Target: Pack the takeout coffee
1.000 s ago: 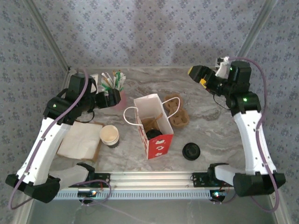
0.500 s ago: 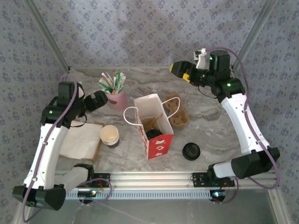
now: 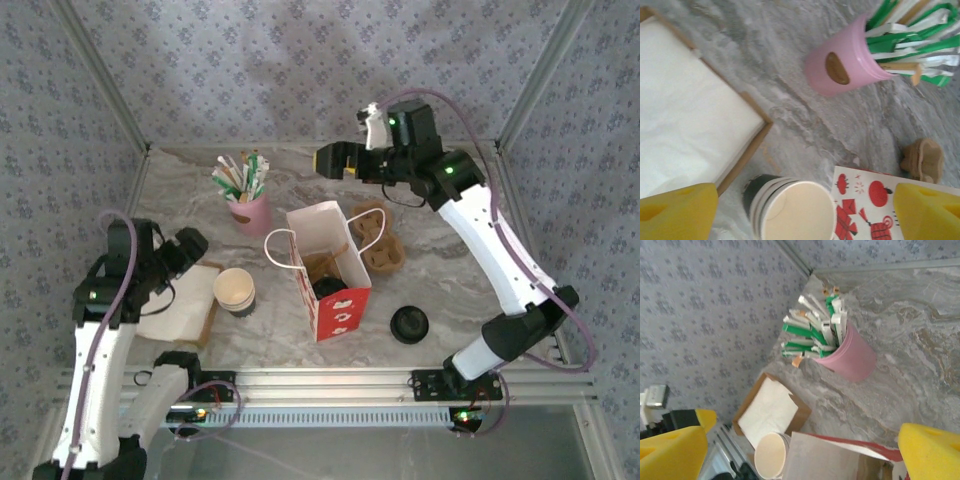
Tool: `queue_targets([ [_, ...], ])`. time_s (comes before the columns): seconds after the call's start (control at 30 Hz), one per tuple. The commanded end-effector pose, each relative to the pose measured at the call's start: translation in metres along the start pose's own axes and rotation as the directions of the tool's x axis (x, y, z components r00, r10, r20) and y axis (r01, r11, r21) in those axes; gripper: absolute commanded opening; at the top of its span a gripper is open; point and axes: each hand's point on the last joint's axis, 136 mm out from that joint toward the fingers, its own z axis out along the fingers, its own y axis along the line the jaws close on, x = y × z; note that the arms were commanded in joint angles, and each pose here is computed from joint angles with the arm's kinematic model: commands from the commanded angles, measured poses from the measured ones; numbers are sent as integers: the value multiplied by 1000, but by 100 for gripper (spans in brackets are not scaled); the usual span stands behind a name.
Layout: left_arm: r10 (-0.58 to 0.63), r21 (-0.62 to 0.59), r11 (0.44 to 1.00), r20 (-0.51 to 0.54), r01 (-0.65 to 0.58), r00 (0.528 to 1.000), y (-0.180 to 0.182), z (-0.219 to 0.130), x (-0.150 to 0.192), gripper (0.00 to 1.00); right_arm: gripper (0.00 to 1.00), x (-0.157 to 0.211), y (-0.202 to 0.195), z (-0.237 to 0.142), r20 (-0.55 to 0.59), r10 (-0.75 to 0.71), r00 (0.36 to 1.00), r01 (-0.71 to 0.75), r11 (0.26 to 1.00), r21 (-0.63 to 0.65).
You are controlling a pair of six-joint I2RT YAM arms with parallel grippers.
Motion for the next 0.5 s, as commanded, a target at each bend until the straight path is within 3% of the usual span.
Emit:
queue_targets([
  [0.0,-59,-141,988,42,64,997,36,-4,3,86,100,11,-11,0,-47,-48,998,53,992,115],
  [0.23,-160,-285,948,-47,140,986,67,25,19,72,100,14,-31,-13,-58,-49,997,61,976,211],
  [0.47,-310,-339,898,-36,280,950,95,43,24,67,100,-14,4,1,-37,-98,994,100,994,35],
])
